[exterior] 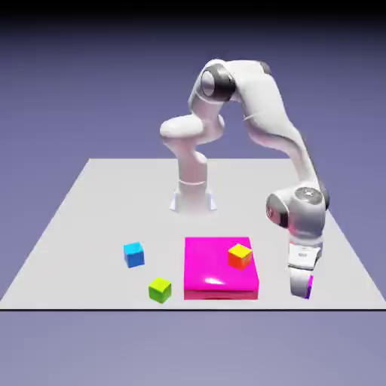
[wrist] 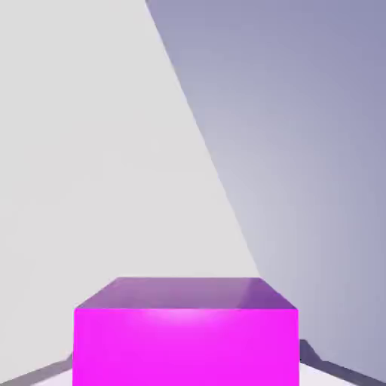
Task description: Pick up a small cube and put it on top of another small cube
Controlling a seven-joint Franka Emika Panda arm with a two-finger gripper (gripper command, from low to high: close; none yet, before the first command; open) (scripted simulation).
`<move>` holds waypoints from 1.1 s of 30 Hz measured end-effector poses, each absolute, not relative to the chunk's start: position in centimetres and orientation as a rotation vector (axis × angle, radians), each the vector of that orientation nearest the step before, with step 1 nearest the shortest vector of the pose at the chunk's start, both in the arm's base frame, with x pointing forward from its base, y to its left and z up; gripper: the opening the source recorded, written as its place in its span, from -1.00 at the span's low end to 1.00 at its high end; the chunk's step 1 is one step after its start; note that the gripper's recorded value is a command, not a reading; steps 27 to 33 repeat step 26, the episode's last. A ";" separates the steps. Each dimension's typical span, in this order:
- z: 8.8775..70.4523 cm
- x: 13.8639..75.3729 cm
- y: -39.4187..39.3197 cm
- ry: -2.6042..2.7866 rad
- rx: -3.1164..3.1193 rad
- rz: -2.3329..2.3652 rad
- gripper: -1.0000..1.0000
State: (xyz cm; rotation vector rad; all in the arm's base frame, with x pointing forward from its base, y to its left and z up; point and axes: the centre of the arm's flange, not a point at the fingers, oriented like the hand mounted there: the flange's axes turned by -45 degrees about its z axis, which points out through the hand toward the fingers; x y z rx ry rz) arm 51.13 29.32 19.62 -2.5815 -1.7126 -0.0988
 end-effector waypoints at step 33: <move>24.3 43.5 13.1 -1.215 -2.862 -0.111 1.00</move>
